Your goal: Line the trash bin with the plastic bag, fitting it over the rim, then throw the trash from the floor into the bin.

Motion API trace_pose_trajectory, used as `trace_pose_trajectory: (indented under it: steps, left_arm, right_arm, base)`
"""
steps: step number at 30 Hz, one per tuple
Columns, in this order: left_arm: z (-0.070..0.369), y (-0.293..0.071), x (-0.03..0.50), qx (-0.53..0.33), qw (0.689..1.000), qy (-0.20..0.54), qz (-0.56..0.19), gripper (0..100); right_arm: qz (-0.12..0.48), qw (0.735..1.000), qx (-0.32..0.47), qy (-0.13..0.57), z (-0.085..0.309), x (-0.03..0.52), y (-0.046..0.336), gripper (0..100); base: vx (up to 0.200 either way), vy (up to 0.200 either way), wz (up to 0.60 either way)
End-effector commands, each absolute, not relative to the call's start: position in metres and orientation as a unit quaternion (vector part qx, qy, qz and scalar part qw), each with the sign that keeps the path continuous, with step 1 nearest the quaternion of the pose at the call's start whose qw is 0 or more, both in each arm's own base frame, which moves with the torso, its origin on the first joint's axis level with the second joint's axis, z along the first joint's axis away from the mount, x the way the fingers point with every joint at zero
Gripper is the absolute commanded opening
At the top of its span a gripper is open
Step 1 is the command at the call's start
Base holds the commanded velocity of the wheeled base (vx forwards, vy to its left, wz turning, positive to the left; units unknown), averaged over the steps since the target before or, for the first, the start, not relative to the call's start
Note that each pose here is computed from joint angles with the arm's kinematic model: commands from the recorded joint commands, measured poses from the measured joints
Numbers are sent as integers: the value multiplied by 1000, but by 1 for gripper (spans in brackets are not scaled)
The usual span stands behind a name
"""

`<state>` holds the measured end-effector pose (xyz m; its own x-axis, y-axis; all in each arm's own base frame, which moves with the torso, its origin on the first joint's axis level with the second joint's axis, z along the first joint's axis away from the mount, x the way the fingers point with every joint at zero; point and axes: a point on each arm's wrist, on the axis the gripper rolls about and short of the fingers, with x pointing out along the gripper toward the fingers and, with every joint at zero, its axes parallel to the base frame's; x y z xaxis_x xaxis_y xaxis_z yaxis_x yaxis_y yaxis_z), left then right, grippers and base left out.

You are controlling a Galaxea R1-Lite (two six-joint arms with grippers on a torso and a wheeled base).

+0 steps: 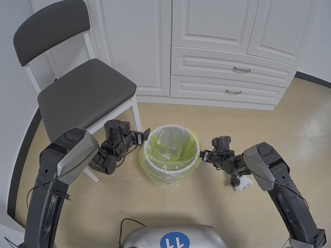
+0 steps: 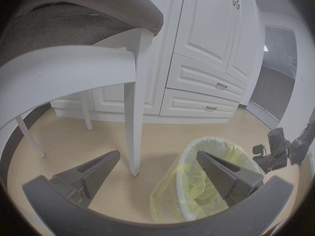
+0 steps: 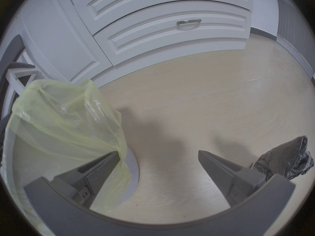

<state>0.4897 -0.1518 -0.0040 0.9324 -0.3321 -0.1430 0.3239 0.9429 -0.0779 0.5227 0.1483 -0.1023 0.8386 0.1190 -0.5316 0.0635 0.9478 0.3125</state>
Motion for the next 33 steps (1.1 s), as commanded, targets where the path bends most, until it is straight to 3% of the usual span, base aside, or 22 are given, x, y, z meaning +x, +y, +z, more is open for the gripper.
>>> trace_pose_trajectory:
  steps: [1, 6, 16, 26, 33]
  left_arm:
    - [-13, -147, 485, -12, 981, 97, -166, 100]
    - [-17, -130, 477, 9, 975, 113, -193, 100]
    - [-24, -101, 465, -5, 952, 137, -275, 100]
    - [-70, -77, 472, 20, 945, 158, -284, 100]
    - [-82, -75, 472, 23, 940, 175, -292, 100]
  right_arm:
    - [19, 949, 181, 256, -66, 526, 153, 100]
    - [15, 945, 184, 270, -26, 512, 139, 100]
    - [4, 940, 186, 286, 9, 508, 126, 100]
    - [18, 945, 190, 266, 48, 494, 132, 100]
    - [22, 946, 187, 263, 53, 490, 139, 100]
  base:
    - [0, 0, 0]
    - [0, 0, 0]
    - [0, 0, 0]
    - [0, 0, 0]
    - [0, 0, 0]
